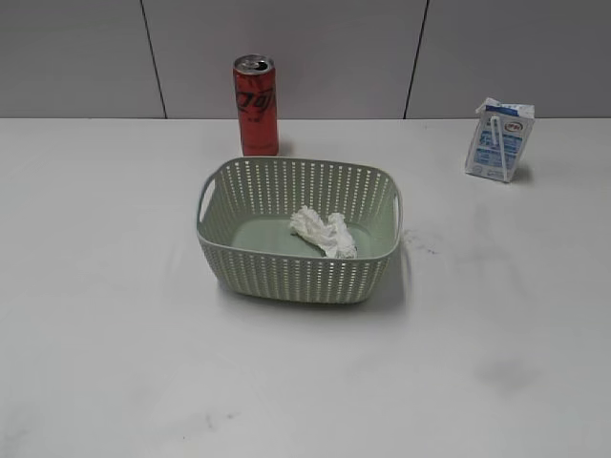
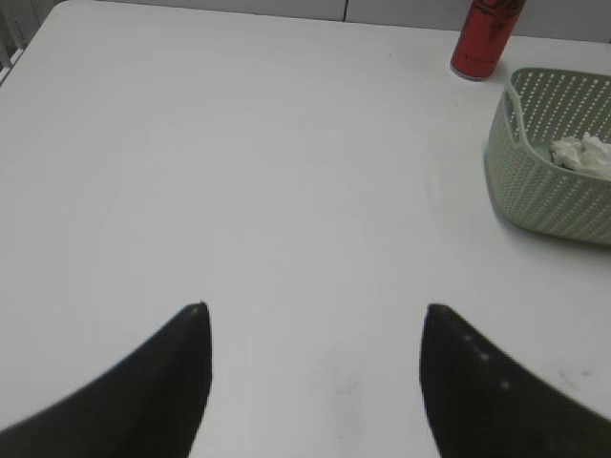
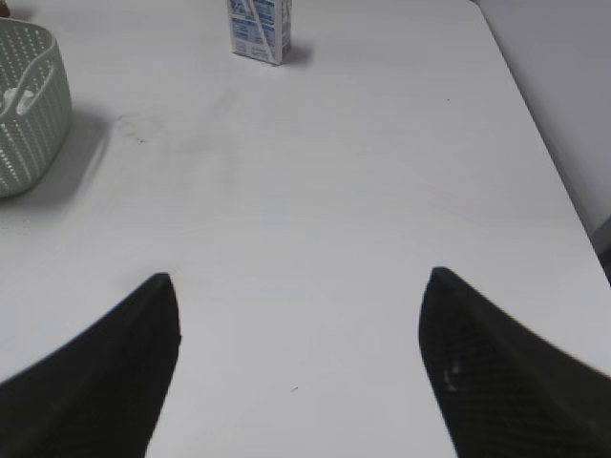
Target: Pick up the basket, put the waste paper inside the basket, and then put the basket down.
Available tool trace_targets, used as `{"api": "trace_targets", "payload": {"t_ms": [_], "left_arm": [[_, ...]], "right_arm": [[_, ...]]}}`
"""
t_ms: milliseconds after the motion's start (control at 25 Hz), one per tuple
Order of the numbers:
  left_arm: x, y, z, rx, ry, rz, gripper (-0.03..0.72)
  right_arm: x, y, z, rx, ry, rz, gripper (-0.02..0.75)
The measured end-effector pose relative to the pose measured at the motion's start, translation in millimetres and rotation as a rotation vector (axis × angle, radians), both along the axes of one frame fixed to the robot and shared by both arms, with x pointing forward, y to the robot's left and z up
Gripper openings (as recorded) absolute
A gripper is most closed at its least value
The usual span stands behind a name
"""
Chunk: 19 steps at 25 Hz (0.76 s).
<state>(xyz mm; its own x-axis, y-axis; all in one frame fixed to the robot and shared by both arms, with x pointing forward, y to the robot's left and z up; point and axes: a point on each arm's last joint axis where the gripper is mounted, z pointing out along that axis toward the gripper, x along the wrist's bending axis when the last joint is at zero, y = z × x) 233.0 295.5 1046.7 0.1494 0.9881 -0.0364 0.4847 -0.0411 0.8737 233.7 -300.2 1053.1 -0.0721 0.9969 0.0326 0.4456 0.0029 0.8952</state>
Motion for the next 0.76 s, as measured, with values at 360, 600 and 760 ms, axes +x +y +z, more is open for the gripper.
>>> {"api": "trace_targets", "payload": {"t_ms": [360, 600, 760], "left_arm": [[0.0, 0.0, 0.0, 0.000, 0.000, 0.000, 0.489], [0.0, 0.0, 0.0, 0.000, 0.000, 0.000, 0.489], [0.0, 0.0, 0.0, 0.000, 0.000, 0.001, 0.489]], "right_arm": [[0.0, -0.1, 0.0, 0.000, 0.000, 0.027, 0.589], [0.0, -0.1, 0.0, 0.001, 0.000, 0.027, 0.589], [0.0, -0.1, 0.0, 0.001, 0.000, 0.027, 0.589]]}}
